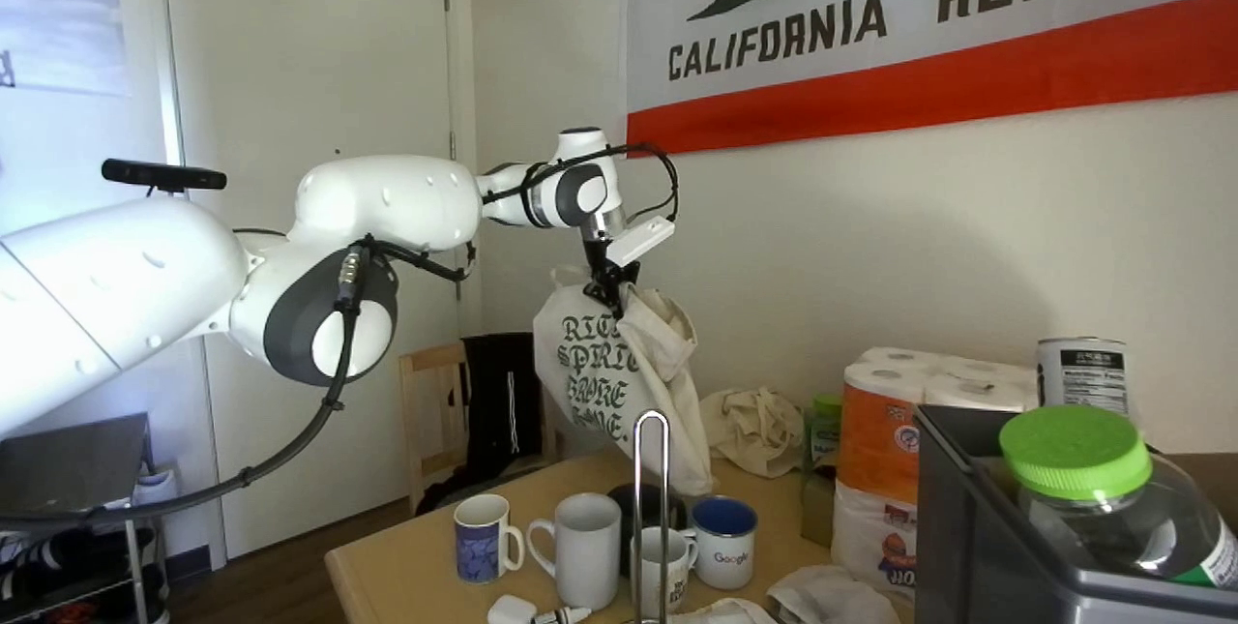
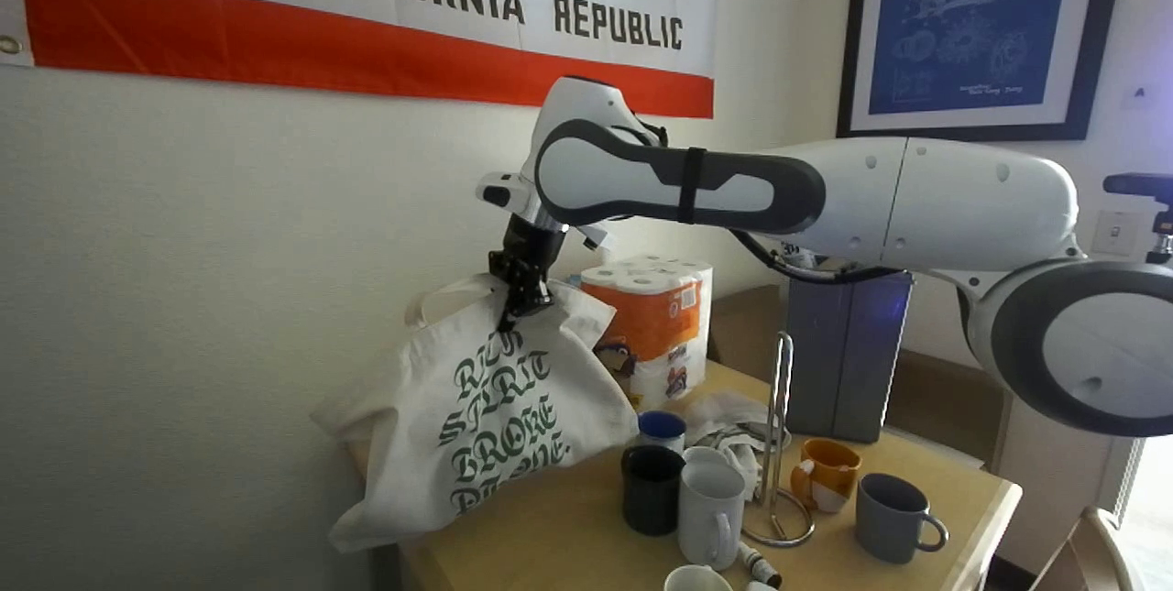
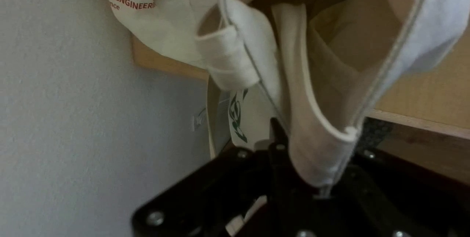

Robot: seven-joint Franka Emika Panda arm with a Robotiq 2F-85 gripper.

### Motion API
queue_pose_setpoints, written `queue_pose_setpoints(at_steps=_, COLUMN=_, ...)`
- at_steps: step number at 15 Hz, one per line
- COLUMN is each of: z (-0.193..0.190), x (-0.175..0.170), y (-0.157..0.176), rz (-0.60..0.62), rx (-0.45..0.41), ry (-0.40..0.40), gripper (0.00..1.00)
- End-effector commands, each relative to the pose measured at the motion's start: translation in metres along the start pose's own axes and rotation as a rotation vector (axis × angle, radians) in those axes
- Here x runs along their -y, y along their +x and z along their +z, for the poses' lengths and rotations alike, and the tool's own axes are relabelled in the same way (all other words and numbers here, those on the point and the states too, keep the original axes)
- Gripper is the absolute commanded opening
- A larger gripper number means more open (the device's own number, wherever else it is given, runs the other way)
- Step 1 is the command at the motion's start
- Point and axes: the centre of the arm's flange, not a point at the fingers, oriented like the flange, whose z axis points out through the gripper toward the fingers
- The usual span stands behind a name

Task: Pick up the bag and hand it

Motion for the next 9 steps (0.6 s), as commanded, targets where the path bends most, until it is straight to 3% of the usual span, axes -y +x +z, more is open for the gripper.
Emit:
queue_pose_setpoints(at_steps=1, z=-0.048, x=-0.057, y=0.013, rz=-0.049, rx=-0.027, ry=0.007, gripper=0.02)
queue_pose_setpoints(at_steps=9, z=-0.106, x=-0.048, y=0.019, rz=-0.102, rx=-0.021, ry=0.114, gripper=0.02)
